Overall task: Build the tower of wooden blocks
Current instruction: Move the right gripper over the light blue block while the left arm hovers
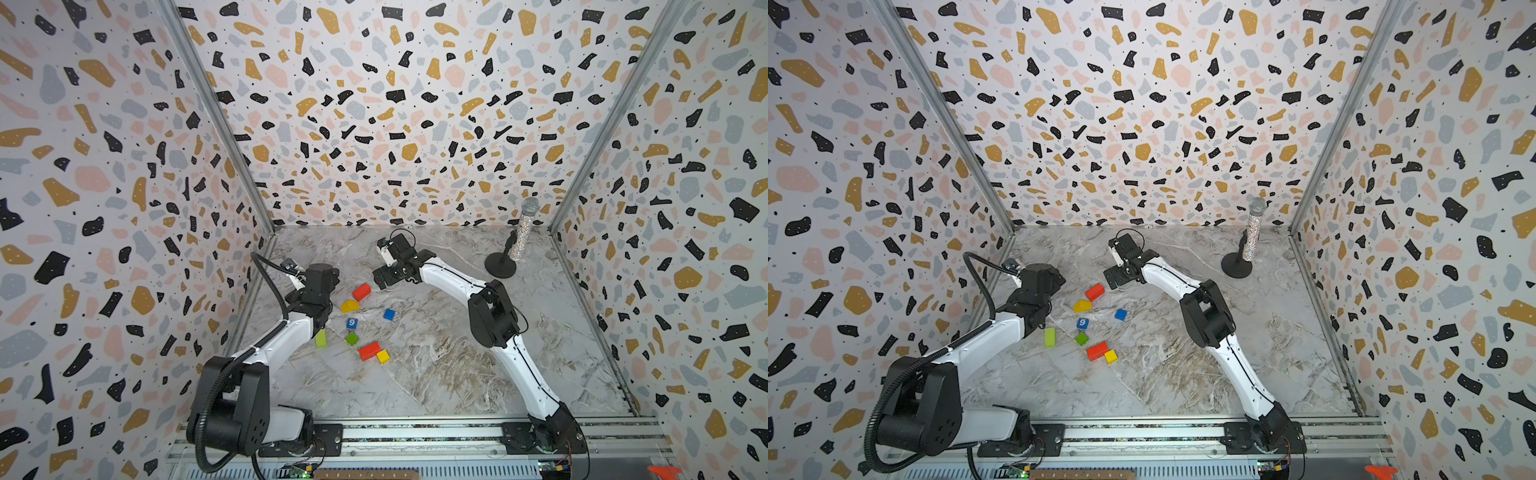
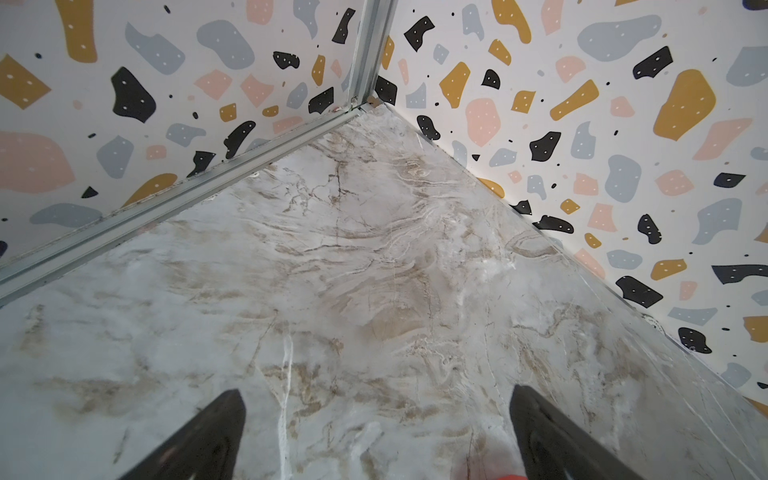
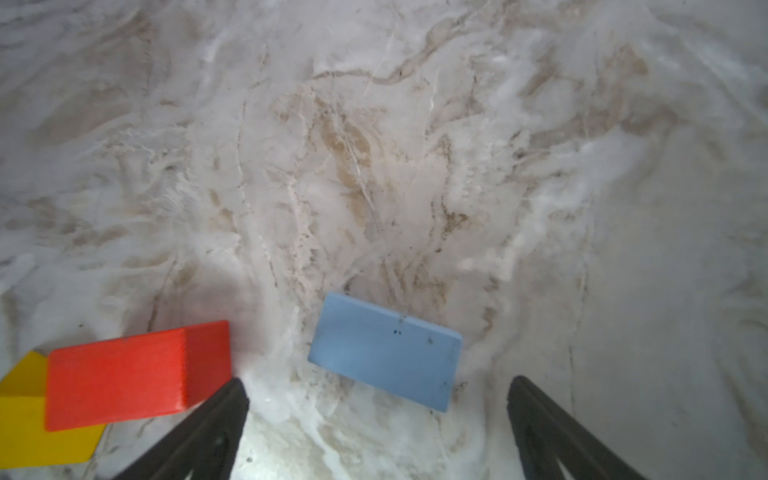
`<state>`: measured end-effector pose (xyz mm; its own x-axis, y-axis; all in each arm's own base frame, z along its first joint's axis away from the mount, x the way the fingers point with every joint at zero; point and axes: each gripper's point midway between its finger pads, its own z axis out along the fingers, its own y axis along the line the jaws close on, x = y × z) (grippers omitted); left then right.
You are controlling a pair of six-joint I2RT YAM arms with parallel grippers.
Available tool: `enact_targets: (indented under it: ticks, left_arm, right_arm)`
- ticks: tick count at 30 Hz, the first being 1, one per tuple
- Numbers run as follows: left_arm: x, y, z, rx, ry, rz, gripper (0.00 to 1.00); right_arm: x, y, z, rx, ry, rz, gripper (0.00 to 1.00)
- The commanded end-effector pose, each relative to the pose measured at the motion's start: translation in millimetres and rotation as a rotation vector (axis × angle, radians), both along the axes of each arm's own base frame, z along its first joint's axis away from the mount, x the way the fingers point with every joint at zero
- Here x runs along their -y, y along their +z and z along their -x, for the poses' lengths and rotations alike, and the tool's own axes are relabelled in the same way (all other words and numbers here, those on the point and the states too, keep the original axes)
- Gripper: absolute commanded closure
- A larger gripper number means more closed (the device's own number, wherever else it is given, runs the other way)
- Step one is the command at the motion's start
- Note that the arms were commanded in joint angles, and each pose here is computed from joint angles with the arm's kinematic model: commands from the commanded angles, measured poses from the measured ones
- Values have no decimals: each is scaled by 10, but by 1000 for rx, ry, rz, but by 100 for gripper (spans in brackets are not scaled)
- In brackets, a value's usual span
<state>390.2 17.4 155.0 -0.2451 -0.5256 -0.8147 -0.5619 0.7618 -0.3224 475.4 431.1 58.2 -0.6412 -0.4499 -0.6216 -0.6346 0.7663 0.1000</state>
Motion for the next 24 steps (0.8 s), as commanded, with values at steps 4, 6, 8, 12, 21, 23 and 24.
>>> enact_targets:
  ticks: [4,6,8,12,21,23,24]
  left_arm:
    - [-17,87,11,55,7,21,0]
    - [-18,70,14,53,9,22,0]
    - [-20,70,12,53,9,23,0]
    - [-34,97,27,56,14,20,0]
    - [-36,110,52,60,12,21,0]
    - [-36,101,53,58,12,21,0]
    - [-35,103,53,59,11,22,0]
  right_arm:
    - [-70,138,-59,43,-9,-9,1]
    - [-66,119,-74,44,-16,-5,1]
    - [-67,92,-77,42,-19,-4,1]
    - [-77,52,-84,41,-23,-2,1]
    - [-83,-1,-81,39,-25,7,2]
    - [-88,-12,-86,40,-26,6,3]
    - [-89,-11,-87,39,-27,5,4]
